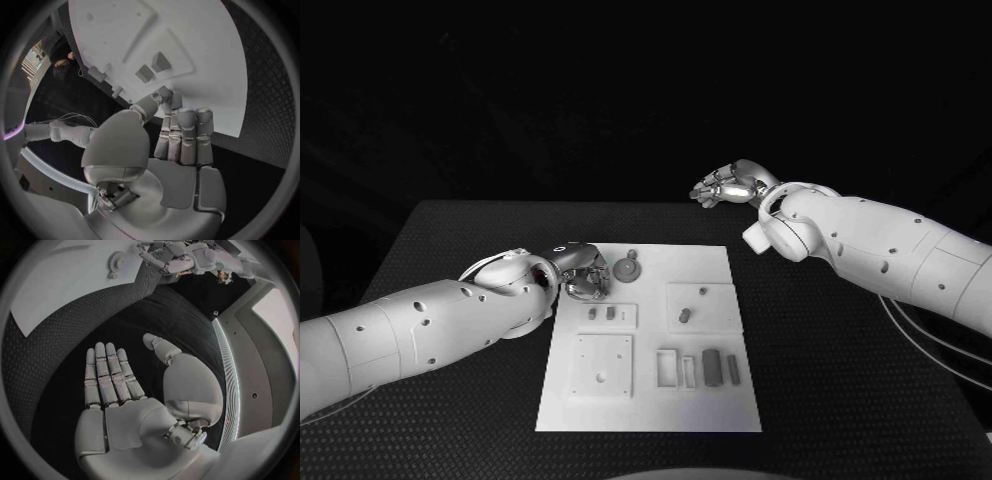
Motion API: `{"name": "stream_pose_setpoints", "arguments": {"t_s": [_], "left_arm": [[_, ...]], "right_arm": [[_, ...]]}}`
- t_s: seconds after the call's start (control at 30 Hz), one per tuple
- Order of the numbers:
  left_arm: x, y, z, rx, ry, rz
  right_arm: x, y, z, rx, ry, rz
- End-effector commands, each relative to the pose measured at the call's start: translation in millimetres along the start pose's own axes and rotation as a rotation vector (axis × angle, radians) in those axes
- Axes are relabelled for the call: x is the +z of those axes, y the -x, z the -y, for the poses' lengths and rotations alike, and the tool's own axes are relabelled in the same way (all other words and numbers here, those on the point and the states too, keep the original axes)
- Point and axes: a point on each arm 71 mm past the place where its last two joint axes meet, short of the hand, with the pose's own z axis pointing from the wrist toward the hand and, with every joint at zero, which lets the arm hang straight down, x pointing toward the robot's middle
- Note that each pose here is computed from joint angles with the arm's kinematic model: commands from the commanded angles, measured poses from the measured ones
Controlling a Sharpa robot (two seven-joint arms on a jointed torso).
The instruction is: Assemble the parts on the task board
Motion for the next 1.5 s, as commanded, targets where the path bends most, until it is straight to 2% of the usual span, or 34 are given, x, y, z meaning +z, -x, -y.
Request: {"name": "stream_pose_setpoints", "arguments": {"t_s": [0.03,0.5,0.67,0.93,1.03,1.37,1.5], "left_arm": [[0.9,-6.4,2.7,0.011,-0.005,-0.024],[2.4,-9.3,7.7,0.010,-0.016,-0.038],[2.7,-12.2,6.5,0.049,0.003,-0.078],[5.0,-12.8,5.1,0.071,0.026,-0.081],[6.0,-14.5,5.1,0.074,0.033,-0.099],[4.9,-14.7,1.4,0.024,0.044,-0.072],[4.7,-16.0,0.6,0.021,0.050,-0.089]], "right_arm": [[0.1,-1.4,-1.2,0.001,0.009,-0.011],[0.1,-1.4,-1.2,0.001,0.009,-0.012],[0.1,-1.3,-1.1,0.001,0.009,-0.012],[0.2,-1.5,-1.2,0.001,0.009,-0.012],[0.3,-1.7,-1.3,0.001,0.009,-0.013],[0.3,-1.5,-1.2,0.001,0.009,-0.012],[0.2,-1.4,-1.2,0.001,0.009,-0.012]]}}
